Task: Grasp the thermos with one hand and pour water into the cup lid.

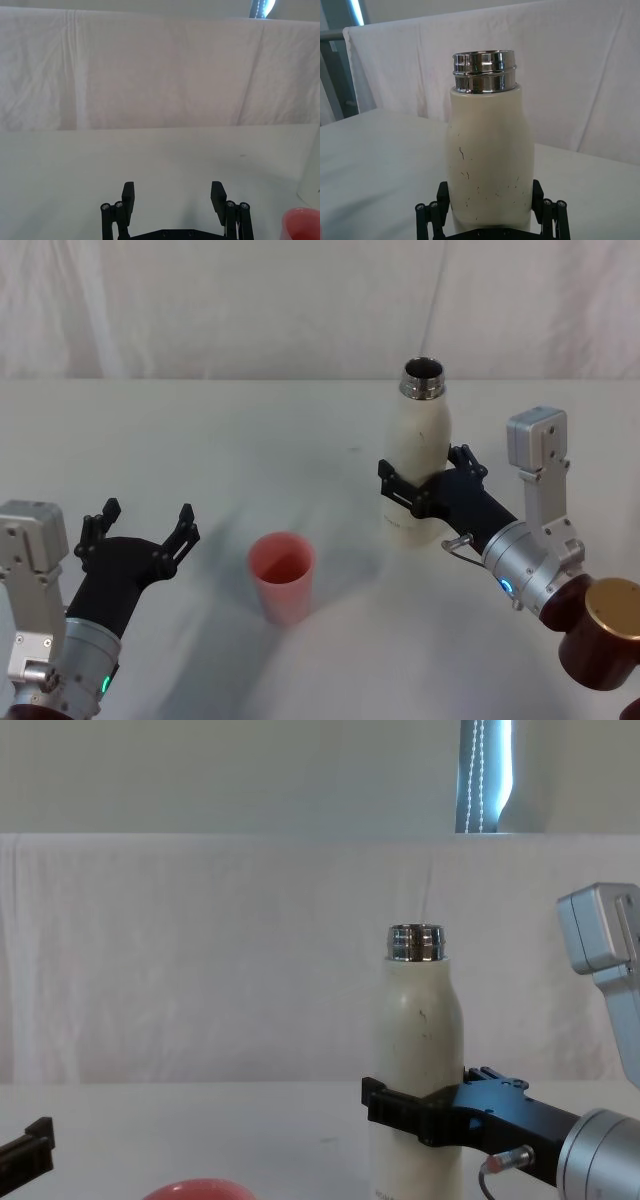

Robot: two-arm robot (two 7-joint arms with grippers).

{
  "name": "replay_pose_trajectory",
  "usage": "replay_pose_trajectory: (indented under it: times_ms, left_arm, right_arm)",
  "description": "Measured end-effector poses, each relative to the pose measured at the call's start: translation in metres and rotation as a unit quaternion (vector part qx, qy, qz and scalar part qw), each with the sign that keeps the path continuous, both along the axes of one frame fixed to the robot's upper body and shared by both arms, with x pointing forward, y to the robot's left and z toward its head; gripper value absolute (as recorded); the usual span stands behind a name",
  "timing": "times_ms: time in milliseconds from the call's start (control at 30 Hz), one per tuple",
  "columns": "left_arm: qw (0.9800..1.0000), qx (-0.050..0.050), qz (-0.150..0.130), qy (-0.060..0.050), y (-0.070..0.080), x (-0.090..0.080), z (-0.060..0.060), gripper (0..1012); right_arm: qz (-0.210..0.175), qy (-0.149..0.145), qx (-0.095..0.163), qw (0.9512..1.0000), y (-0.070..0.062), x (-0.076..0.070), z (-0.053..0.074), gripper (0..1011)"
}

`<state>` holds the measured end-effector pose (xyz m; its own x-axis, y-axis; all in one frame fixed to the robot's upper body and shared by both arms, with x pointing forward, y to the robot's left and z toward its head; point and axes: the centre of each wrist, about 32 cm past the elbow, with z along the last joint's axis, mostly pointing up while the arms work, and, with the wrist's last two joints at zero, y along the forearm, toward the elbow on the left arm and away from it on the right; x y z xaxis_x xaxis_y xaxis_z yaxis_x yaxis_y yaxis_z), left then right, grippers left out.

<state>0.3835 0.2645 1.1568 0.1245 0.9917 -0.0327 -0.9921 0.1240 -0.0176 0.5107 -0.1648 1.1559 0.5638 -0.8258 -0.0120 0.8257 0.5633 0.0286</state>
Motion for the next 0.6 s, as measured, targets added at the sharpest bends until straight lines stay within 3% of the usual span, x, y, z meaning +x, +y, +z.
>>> replay_pose_trajectory:
  times_ms: [600]
  left_arm:
    - [1.0000,0.000,0.000,0.000,0.0000,0.0000,0.0000,1001]
  right_arm:
    - [-0.001,0.000,0.003,1.0000,-0.0019,0.0003,-0.0021,1002]
